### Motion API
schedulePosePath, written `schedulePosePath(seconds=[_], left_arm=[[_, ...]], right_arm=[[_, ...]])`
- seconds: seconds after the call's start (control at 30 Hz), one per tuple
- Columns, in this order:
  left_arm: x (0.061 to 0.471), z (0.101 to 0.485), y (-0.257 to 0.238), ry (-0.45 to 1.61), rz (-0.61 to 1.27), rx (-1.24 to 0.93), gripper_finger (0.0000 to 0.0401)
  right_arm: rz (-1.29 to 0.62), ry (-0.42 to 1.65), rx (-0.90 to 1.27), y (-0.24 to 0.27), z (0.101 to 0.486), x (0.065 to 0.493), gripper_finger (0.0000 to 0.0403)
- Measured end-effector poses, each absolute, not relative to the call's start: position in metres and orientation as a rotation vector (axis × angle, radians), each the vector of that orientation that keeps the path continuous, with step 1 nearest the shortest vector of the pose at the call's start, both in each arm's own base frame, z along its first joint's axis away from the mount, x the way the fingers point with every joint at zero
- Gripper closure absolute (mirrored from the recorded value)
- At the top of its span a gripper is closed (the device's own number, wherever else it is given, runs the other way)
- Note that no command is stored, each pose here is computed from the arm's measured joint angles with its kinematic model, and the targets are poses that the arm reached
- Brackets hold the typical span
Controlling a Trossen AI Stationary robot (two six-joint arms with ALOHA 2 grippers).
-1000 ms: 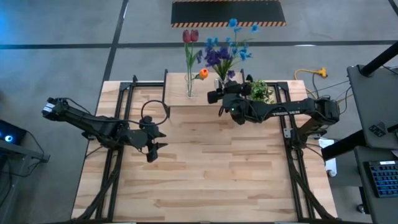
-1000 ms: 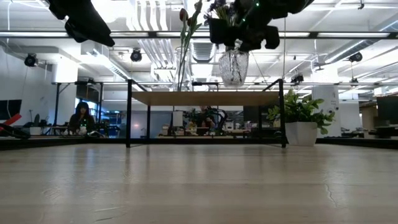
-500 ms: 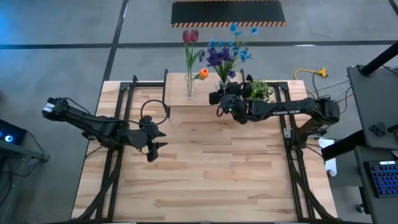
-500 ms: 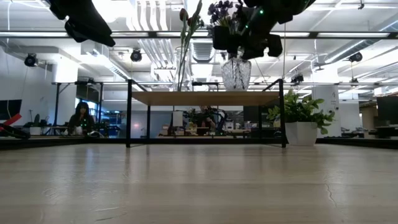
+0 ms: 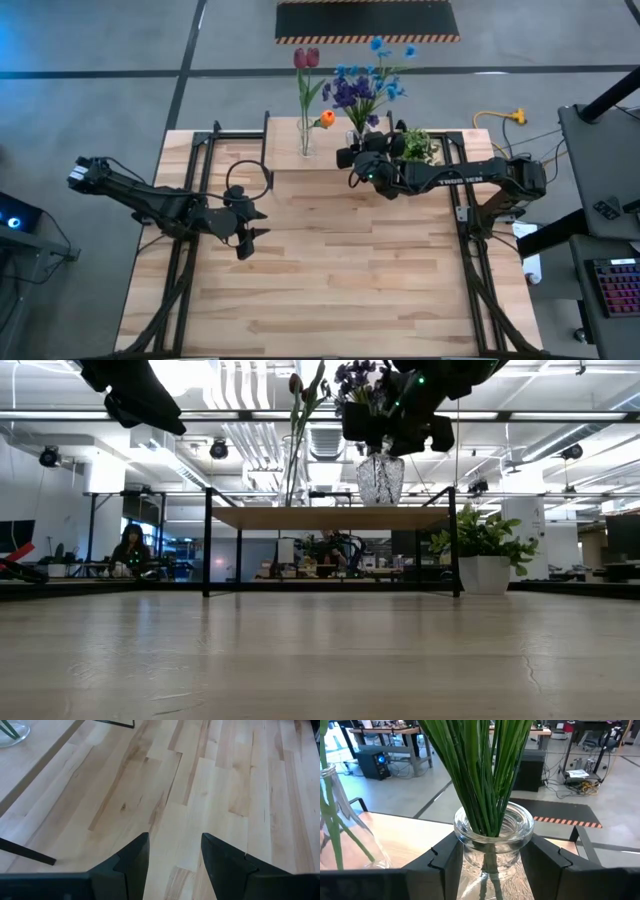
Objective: Pick and place flowers into a vace then onto a shelf
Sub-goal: Put the transparent vase with the flowers on the shelf
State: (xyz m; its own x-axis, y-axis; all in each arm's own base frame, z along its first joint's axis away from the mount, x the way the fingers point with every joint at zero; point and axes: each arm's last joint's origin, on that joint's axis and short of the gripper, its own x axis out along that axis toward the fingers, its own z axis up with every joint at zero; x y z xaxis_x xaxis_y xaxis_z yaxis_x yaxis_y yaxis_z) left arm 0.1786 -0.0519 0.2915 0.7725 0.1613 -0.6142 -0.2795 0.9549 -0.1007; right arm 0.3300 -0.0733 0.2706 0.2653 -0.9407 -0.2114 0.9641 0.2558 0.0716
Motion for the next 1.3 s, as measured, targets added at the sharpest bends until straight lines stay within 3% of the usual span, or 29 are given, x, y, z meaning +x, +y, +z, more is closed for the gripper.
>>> schedulePosePath(seconds=[0.6, 1.3], left_arm=[[0.1787, 0.2915, -0.0518, 0.646, 0.241, -0.191, 0.0237], [0.1787, 0.2916, -0.0519, 0.646, 0.241, -0.190, 0.0237]], right_arm=[[-1.282, 0.144, 0.205, -0.0733, 0.2702, 0.3302, 0.0208], [-1.293, 0.147, 0.195, -0.0733, 0.2688, 0.3296, 0.0206]])
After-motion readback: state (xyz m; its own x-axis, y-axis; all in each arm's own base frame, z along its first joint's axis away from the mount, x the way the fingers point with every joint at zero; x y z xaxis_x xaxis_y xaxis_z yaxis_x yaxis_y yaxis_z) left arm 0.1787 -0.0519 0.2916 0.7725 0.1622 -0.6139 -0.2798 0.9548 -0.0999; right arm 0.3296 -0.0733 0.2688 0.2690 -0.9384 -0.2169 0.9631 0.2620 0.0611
